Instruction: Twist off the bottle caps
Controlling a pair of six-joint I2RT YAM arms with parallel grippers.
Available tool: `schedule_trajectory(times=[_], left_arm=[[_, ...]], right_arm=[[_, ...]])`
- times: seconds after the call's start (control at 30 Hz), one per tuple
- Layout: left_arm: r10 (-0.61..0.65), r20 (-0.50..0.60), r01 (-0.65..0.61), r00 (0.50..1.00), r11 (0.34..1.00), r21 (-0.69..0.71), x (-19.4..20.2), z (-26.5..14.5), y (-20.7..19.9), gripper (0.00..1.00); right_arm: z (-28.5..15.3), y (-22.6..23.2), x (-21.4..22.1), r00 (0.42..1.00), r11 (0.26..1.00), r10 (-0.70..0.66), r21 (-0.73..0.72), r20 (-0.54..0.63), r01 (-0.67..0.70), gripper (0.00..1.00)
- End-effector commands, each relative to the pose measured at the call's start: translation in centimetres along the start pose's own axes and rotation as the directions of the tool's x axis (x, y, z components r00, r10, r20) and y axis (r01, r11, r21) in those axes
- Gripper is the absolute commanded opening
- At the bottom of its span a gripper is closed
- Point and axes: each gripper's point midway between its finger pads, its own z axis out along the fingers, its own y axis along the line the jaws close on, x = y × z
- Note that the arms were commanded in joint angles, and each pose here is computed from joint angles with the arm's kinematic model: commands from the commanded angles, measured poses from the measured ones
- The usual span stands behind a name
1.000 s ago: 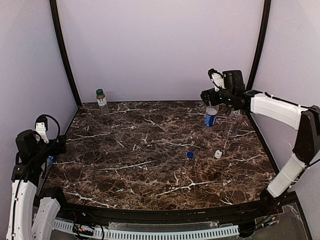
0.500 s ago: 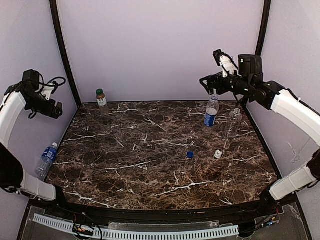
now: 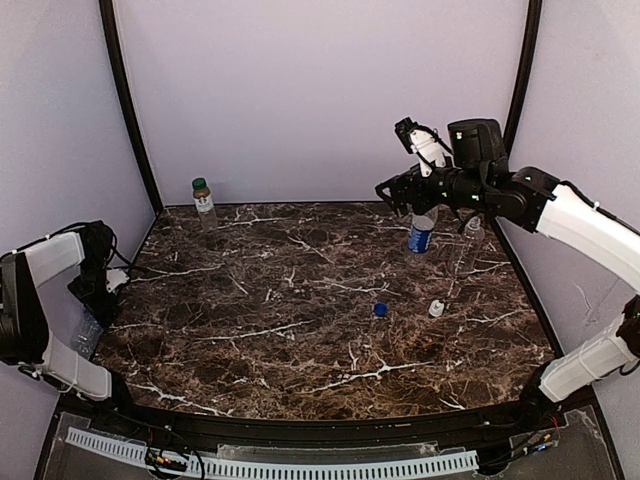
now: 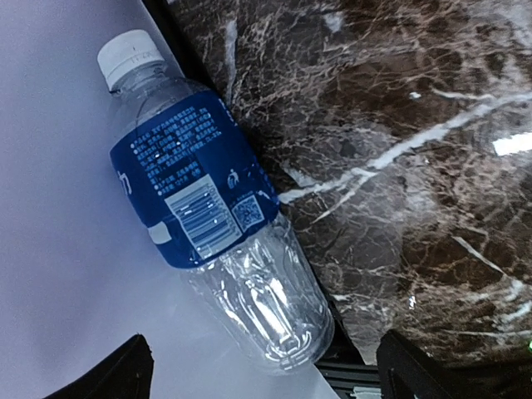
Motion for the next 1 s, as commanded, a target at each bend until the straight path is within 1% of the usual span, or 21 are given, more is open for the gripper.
schedule_trajectory(times=[0.0, 0.03, 0.07, 0.17, 0.2, 0.37, 0.5, 0.53, 0.63, 0.7, 0.73, 0.77, 0.8, 0.83, 0.87, 0.97], left_arm=[[-0.023, -0.038, 0.017, 0.999, 0.987, -0.158, 0.1, 2.9, 1.3, 0.94], [-0.039, -0.038, 0.031, 0.999, 0.98, -0.198, -0.1, 3.3, 1.9, 0.93], [-0.031, -0.052, 0.02, 0.998, 0.98, -0.196, 0.2, 3.9, 1.3, 0.93], [-0.044, -0.062, 0.028, 0.997, 0.972, -0.233, 0.2, 4.9, 1.5, 0.93], [-0.029, -0.087, 0.007, 0.996, 0.969, -0.246, 0.6, 5.4, 1.3, 0.93], [-0.006, -0.129, -0.024, 0.992, 0.973, -0.228, 0.8, 7.9, 0.2, 0.91], [0.007, -0.152, -0.048, 0.988, 0.963, -0.267, 0.8, 9.0, 0.4, 0.9], [0.018, -0.179, -0.068, 0.984, 0.959, -0.275, 1.1, 9.3, 0.5, 0.9], [0.034, -0.203, -0.093, 0.979, 0.952, -0.293, 1.4, 9.7, 0.5, 0.89], [0.026, -0.181, -0.074, 0.983, 0.962, -0.262, 1.3, 9.9, -0.2, 0.85], [0.028, -0.17, -0.069, 0.985, 0.968, -0.241, 1.2, 9.9, -0.6, 0.78], [0.016, -0.163, -0.055, 0.987, 0.97, -0.237, 1.1, 9.8, -0.6, 0.74], [0.02, -0.159, -0.056, 0.987, 0.974, -0.22, 1.1, 9.8, -0.9, 0.66], [0.014, -0.145, -0.044, 0.989, 0.977, -0.209, 0.9, 9.7, -1.0, 0.63], [0.014, -0.141, -0.043, 0.99, 0.979, -0.201, 1.0, 9.5, -1.1, 0.56], [-0.001, -0.108, -0.019, 0.994, 0.982, -0.188, 0.7, 8.8, -1.0, 0.47]], right_arm=[[-0.5, -0.1, 0.3, 1.0, 0.999, 0.005, 0.032, -0.004, -0.005, 0.92], [-0.5, -0.1, 0.3, 1.0, 0.999, 0.005, 0.032, -0.007, -0.005, 0.92], [-0.4, 0.0, 0.3, 1.0, 1.0, 0.004, 0.03, -0.009, -0.004, 0.92], [-0.1, 0.1, 0.5, 1.0, 1.0, 0.0, 0.028, -0.017, 0.0, 0.92], [0.0, 0.1, 0.6, 1.0, 1.0, 0.0, 0.028, -0.021, 0.001, 0.92], [0.3, 0.4, 0.9, 1.0, 1.0, -0.004, 0.023, -0.03, 0.005, 0.92], [0.4, 0.5, 1.1, 0.999, 1.0, -0.01, 0.02, -0.035, 0.01, 0.92], [0.4, 0.6, 1.0, 0.999, 1.0, -0.012, 0.018, -0.035, 0.012, 0.92], [0.4, 0.6, 1.0, 0.999, 1.0, -0.016, 0.015, -0.033, 0.017, 0.93], [0.5, 0.6, 1.0, 0.999, 1.0, -0.021, 0.015, -0.033, 0.021, 0.93], [0.5, 0.7, 1.1, 0.999, 1.0, -0.022, 0.014, -0.035, 0.022, 0.93], [0.5, 0.7, 1.1, 0.999, 1.0, -0.022, 0.013, -0.035, 0.022, 0.93], [0.6, 0.7, 1.1, 0.999, 1.0, -0.022, 0.012, -0.036, 0.023, 0.93], [0.6, 0.8, 1.1, 0.999, 1.0, -0.022, 0.009, -0.038, 0.023, 0.93], [0.7, 0.8, 1.1, 0.999, 1.0, -0.023, 0.007, -0.038, 0.023, 0.93], [0.7, 0.9, 1.2, 0.999, 1.0, -0.024, 0.007, -0.039, 0.024, 0.93]])
